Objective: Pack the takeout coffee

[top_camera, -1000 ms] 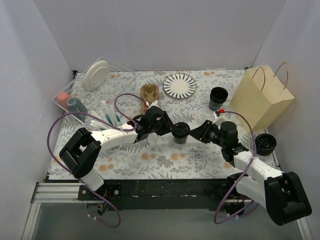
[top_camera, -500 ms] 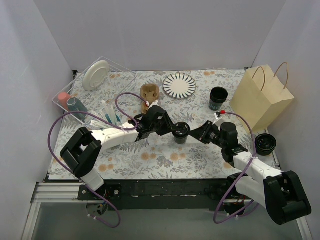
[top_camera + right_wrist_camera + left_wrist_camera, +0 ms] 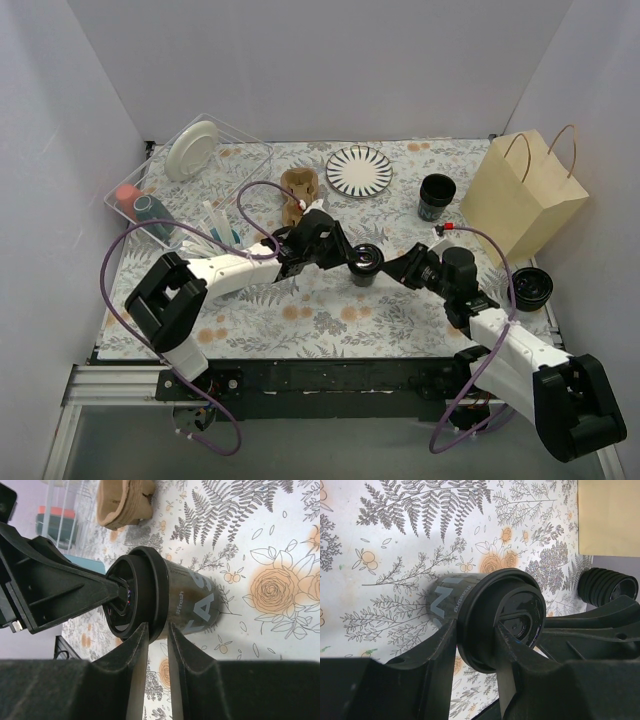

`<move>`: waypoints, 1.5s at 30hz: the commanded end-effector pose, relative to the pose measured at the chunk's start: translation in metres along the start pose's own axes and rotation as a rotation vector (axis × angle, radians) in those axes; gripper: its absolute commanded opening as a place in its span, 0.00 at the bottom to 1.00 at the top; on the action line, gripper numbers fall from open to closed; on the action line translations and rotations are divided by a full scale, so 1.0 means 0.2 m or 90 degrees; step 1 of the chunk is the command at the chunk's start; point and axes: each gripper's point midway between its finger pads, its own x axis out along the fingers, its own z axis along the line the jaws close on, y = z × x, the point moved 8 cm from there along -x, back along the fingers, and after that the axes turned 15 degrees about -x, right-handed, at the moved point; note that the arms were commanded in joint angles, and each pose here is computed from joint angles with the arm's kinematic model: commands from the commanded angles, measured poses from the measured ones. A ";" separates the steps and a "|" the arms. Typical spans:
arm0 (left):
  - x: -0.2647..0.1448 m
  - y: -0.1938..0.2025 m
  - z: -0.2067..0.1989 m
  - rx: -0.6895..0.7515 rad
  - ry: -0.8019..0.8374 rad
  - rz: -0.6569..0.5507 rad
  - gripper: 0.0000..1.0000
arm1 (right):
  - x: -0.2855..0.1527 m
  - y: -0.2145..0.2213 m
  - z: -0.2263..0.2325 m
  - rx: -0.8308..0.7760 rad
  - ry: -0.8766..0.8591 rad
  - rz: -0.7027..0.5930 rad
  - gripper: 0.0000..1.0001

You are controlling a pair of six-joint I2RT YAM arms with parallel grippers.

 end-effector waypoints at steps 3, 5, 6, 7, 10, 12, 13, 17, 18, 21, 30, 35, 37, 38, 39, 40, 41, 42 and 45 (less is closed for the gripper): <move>0.06 0.11 0.45 0.102 -0.267 0.080 0.27 | -0.02 -0.01 -0.01 -0.034 0.057 0.079 0.33; 0.07 0.10 0.45 0.112 -0.274 0.079 0.27 | -0.02 -0.06 0.01 -0.047 0.057 0.070 0.36; 0.07 0.10 0.46 0.116 -0.277 0.079 0.27 | -0.02 -0.06 0.01 -0.049 0.061 0.074 0.37; 0.07 0.11 0.46 0.120 -0.279 0.081 0.27 | -0.02 -0.09 0.03 -0.054 0.059 0.065 0.39; 0.06 0.10 0.46 0.128 -0.277 0.074 0.27 | -0.03 -0.12 0.04 -0.067 0.059 0.058 0.42; 0.06 0.09 0.46 0.136 -0.277 0.073 0.27 | -0.04 -0.15 0.06 -0.083 0.055 0.045 0.44; 0.06 0.09 0.45 0.140 -0.274 0.073 0.27 | -0.05 -0.17 0.07 -0.089 0.053 0.043 0.45; 0.07 0.09 0.44 0.157 -0.267 0.078 0.27 | -0.05 -0.27 0.09 -0.123 0.038 0.024 0.48; 0.07 0.09 0.45 0.164 -0.267 0.082 0.27 | -0.05 -0.29 0.10 -0.131 0.029 0.020 0.48; 0.07 0.09 0.44 0.174 -0.257 0.091 0.27 | -0.03 -0.32 0.09 -0.151 0.003 0.020 0.53; 0.07 0.09 0.41 0.200 -0.231 0.103 0.27 | 0.04 -0.34 0.00 -0.152 -0.050 0.052 0.50; 0.07 0.09 0.41 0.208 -0.233 0.103 0.27 | 0.09 -0.34 -0.02 -0.143 -0.081 0.075 0.44; 0.08 0.08 0.41 0.209 -0.235 0.100 0.27 | 0.11 -0.32 -0.04 -0.135 -0.078 0.090 0.42; 0.08 0.08 0.41 0.209 -0.234 0.099 0.27 | 0.12 -0.31 -0.05 -0.133 -0.076 0.093 0.41; 0.08 0.08 0.42 0.209 -0.236 0.100 0.27 | 0.12 -0.30 -0.06 -0.128 -0.073 0.100 0.40; 0.08 0.08 0.42 0.207 -0.239 0.101 0.27 | 0.13 -0.28 -0.07 -0.124 -0.069 0.108 0.38; 0.08 0.08 0.42 0.206 -0.238 0.101 0.27 | 0.13 -0.27 -0.08 -0.117 -0.063 0.115 0.37; 0.08 0.09 0.43 0.203 -0.241 0.101 0.27 | 0.13 -0.22 -0.11 -0.104 -0.052 0.132 0.36; 0.09 0.10 0.44 0.198 -0.247 0.102 0.27 | 0.10 -0.08 -0.18 -0.070 -0.028 0.178 0.32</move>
